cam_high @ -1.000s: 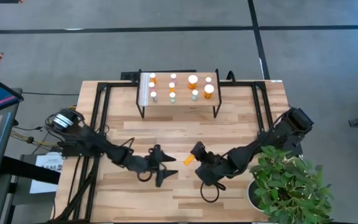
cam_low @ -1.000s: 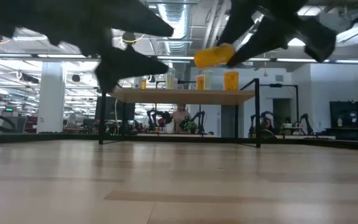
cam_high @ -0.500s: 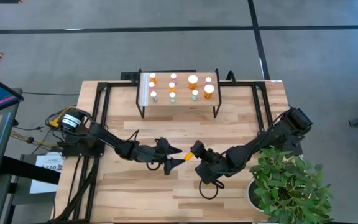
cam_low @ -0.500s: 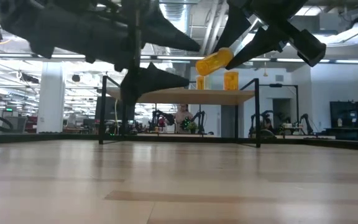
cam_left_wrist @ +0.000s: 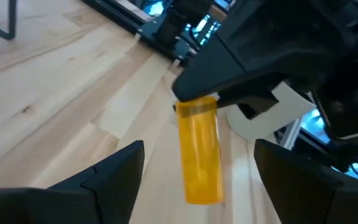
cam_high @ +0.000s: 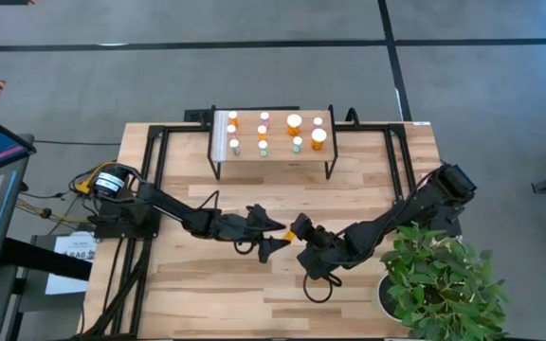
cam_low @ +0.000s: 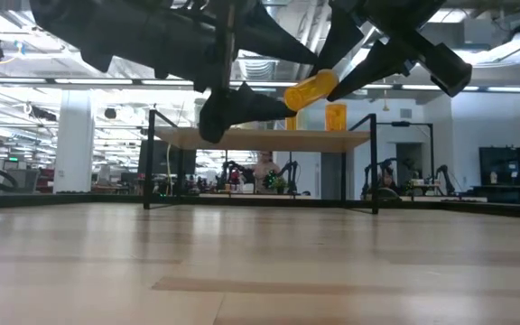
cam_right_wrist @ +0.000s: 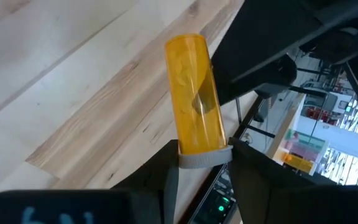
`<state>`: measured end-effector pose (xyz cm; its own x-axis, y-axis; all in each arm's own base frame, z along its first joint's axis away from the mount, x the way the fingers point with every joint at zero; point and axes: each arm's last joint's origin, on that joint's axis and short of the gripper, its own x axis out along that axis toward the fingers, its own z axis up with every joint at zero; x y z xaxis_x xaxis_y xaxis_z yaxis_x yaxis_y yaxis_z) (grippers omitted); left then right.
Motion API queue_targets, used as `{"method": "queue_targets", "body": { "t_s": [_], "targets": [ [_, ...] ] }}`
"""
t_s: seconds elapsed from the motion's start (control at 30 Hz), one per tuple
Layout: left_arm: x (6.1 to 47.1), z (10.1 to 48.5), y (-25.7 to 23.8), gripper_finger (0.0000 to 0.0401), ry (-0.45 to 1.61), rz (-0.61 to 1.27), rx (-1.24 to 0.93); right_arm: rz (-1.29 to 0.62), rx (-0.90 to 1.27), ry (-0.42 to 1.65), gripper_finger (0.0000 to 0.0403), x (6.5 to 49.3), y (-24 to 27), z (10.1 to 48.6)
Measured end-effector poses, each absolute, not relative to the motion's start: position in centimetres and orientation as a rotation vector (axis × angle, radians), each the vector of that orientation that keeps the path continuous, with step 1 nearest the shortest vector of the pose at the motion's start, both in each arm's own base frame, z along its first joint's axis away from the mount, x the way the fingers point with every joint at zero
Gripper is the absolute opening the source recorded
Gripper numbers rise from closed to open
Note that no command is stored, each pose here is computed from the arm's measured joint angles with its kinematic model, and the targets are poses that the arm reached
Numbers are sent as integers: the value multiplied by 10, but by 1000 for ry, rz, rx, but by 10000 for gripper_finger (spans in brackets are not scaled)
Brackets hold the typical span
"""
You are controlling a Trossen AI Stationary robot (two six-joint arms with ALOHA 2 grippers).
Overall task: Pick and place medicine bottles onto shelf by color
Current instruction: Put the small orange pill bottle on the shelf
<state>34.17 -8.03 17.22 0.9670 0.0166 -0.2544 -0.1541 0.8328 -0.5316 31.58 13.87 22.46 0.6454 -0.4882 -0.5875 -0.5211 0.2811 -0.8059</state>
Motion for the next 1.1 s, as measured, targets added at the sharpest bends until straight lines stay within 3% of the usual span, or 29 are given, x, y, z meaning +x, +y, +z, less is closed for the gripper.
{"method": "queue_targets", "body": {
  "t_s": [0.4, 0.83, 1.1],
  "targets": [
    [342, 172, -81, 214, 255, 78, -581, 35, -1362, 946, 144, 316, 139, 225],
    [342, 172, -81, 198, 255, 77, -562, 2, -1400, 885, 145, 323, 139, 230],
    [341, 170, -81, 125, 269, 77, -544, 2, -1408, 891, 149, 324, 137, 230]
  ]
}}
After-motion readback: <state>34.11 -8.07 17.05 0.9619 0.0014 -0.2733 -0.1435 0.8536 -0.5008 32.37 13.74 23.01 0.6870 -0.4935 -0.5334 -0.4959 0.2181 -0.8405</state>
